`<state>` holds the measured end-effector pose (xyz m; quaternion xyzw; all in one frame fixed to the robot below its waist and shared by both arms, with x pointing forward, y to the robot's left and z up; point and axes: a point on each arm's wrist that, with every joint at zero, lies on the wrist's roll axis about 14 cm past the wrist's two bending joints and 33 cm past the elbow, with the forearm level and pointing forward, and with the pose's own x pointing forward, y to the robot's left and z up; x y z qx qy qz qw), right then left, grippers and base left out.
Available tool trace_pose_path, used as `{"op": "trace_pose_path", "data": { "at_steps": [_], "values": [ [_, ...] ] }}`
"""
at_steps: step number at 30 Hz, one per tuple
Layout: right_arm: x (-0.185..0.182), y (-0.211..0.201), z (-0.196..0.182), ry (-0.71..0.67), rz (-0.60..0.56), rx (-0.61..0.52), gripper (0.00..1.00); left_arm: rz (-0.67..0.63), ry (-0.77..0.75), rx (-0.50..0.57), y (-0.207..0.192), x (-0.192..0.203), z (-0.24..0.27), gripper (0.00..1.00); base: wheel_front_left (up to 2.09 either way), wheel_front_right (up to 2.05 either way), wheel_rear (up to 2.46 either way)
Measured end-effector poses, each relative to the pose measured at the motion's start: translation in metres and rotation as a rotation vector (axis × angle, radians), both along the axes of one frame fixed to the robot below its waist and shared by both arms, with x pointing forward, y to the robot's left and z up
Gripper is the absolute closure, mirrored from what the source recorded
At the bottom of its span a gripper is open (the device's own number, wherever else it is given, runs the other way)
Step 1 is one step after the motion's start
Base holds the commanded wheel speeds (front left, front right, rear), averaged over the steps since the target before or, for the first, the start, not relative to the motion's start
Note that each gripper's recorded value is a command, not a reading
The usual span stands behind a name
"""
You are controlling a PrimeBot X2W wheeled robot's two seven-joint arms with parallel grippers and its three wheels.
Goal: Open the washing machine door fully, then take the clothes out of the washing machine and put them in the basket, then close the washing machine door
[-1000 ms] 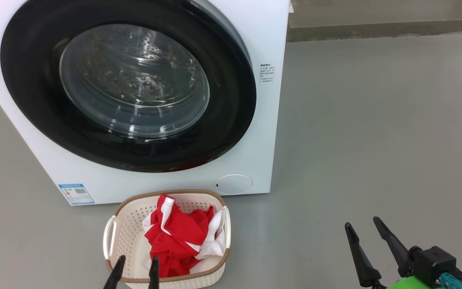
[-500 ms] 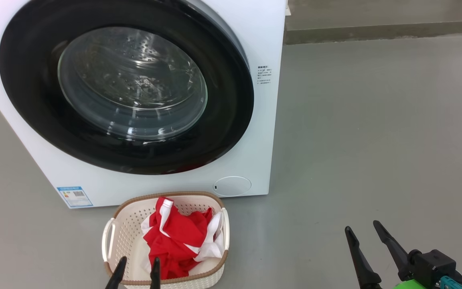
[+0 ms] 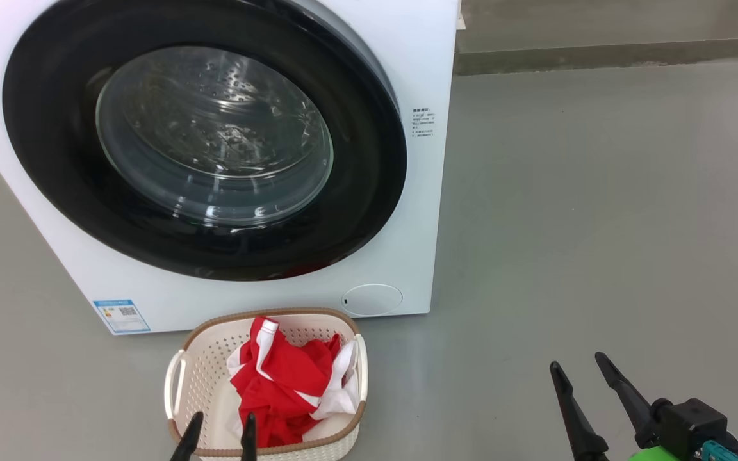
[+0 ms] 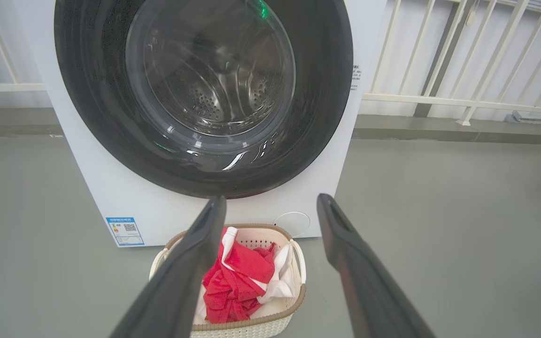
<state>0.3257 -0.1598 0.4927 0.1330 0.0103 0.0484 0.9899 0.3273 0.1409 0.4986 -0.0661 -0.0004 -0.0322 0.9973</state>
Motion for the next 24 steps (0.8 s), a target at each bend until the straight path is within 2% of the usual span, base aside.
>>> {"op": "trace_pose_path", "data": {
  "at_steps": [1, 2, 7, 24],
  "values": [
    [0.000, 0.001, -0.001, 0.002, 0.002, 0.001, 0.00, 0.001, 0.001, 0.001, 0.000, 0.000, -0.001, 0.00, 0.00, 0.00, 0.00],
    [-0.001, 0.001, -0.005, 0.014, 0.002, 0.002, 1.00, 0.001, 0.012, 0.000, 0.000, -0.001, -0.004, 1.00, 0.00, 0.00, 0.00],
    [-0.010, 0.003, -0.028, 0.091, -0.003, 0.023, 1.00, 0.003, 0.070, -0.011, -0.002, -0.005, -0.021, 1.00, 0.00, 0.00, 0.00],
    [-0.008, -0.002, -0.033, 0.122, -0.037, 0.189, 1.00, 0.034, 0.155, -0.183, 0.006, -0.005, -0.036, 1.00, 0.00, 0.00, 0.00]
  ]
}}
